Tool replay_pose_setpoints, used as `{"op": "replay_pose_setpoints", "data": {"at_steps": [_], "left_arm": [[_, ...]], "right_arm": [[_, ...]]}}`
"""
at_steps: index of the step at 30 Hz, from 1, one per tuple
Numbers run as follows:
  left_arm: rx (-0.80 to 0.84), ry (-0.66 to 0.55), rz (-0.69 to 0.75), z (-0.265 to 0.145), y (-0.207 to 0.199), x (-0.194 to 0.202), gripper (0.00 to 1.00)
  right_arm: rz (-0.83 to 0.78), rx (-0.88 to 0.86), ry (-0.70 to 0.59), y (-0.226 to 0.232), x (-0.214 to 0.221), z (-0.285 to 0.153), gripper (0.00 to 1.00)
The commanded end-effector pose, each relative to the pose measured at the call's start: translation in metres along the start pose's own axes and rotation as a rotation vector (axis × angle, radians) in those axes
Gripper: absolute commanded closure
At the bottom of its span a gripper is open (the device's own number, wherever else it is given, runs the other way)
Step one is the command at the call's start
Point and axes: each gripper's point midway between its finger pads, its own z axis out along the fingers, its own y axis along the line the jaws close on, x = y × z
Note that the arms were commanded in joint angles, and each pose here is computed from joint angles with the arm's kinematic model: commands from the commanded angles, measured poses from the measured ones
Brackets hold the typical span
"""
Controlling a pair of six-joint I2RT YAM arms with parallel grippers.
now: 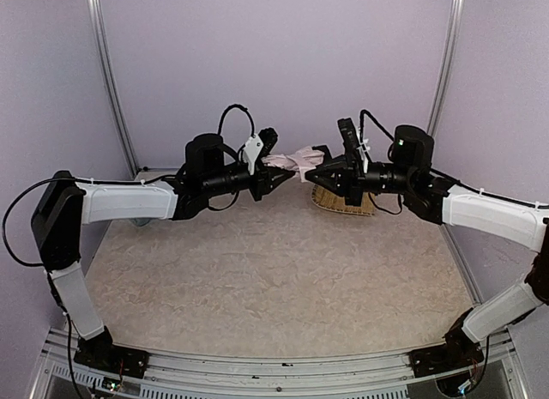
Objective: Put away the umbrella
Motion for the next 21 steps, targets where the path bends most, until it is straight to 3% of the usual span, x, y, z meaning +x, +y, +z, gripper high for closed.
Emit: {"op": "replay_pose_setpoints", "data": {"at_steps": [1, 6, 10, 16, 21], "left_arm": [[-0.138, 0.029, -0.334, 0.002, 0.047, 0.033, 1.00], [-0.125, -0.098, -0.636, -0.009, 0.074, 0.038, 1.00], [-0.134, -0.258, -0.795, -0.030, 0.105, 0.021, 1.00], [-0.022, -0.446, -0.820, -0.050, 0.110, -0.039, 1.00], [0.122, -0.575, -0.868, -0.071, 0.100, -0.081, 1.00]], "right_arm": [[-0.045, -0.139, -0.039, 0.048, -0.038, 0.004, 1.00], [0.012, -0.175, -0.020, 0.057, -0.025, 0.012, 1.00], [0.061, -0.192, 0.025, 0.065, 0.004, 0.018, 1.00], [0.184, -0.117, 0.150, 0.050, 0.084, 0.024, 1.00], [0.189, -0.093, 0.184, 0.039, 0.108, 0.032, 1.00]]}}
